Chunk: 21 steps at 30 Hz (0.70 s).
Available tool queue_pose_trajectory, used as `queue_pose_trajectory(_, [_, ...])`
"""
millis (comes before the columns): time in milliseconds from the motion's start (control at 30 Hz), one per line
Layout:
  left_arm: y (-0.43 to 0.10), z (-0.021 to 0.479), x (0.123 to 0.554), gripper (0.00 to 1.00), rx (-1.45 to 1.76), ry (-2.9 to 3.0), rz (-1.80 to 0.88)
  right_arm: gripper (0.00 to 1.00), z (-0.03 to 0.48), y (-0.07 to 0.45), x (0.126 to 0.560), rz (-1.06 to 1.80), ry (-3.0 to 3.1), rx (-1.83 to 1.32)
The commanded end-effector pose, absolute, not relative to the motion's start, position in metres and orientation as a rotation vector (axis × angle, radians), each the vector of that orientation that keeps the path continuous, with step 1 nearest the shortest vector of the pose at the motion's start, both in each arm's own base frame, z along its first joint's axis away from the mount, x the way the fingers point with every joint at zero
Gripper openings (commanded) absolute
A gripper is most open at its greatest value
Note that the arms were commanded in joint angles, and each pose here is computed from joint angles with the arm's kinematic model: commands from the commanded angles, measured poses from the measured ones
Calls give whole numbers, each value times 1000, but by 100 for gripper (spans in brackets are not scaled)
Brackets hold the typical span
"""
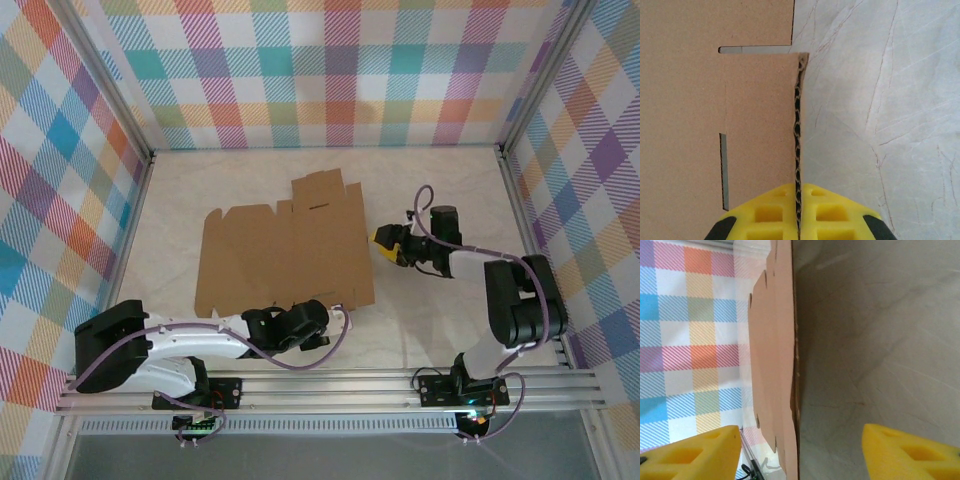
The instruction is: Fold the paper box
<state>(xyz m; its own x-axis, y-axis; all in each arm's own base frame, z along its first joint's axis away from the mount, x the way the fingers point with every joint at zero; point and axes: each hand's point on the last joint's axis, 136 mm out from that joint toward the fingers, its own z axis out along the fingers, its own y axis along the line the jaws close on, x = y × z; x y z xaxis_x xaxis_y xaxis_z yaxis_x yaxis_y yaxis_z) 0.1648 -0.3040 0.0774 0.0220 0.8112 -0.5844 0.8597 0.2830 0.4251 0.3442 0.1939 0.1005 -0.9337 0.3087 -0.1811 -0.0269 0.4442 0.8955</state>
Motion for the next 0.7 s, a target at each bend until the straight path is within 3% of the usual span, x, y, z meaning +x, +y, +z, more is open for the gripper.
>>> queue_pose_trajectory(0, [-313, 90, 162, 0, 1477, 1749, -165, 60, 113, 210, 354, 1552, 2333, 148])
queue_pose_trajectory(367, [-312, 89, 158, 0, 1497, 1753, -182, 24, 100, 222, 367, 1544, 2388, 149])
queue_pose_trajectory(467, [-312, 91, 159, 6, 1485, 1757, -186, 12, 93, 221, 365, 1510, 2423, 149])
queue_pose_trajectory(500, [-312, 92, 159, 14, 1478, 1763, -184, 4, 91, 219, 363, 1492, 2438, 142])
queue_pose_trajectory(533, [-312, 94, 161, 35, 1458, 1779, -182, 0, 90, 218, 362, 1463, 2456, 122])
queue_pose_trajectory(600, [-313, 101, 162, 70, 1426, 1802, -194, 0, 87, 212, 360, 1377, 2500, 73])
queue_pose_trajectory(667, [-315, 115, 164, 92, 1367, 1818, -245, 0, 84, 207, 357, 1286, 2557, 16])
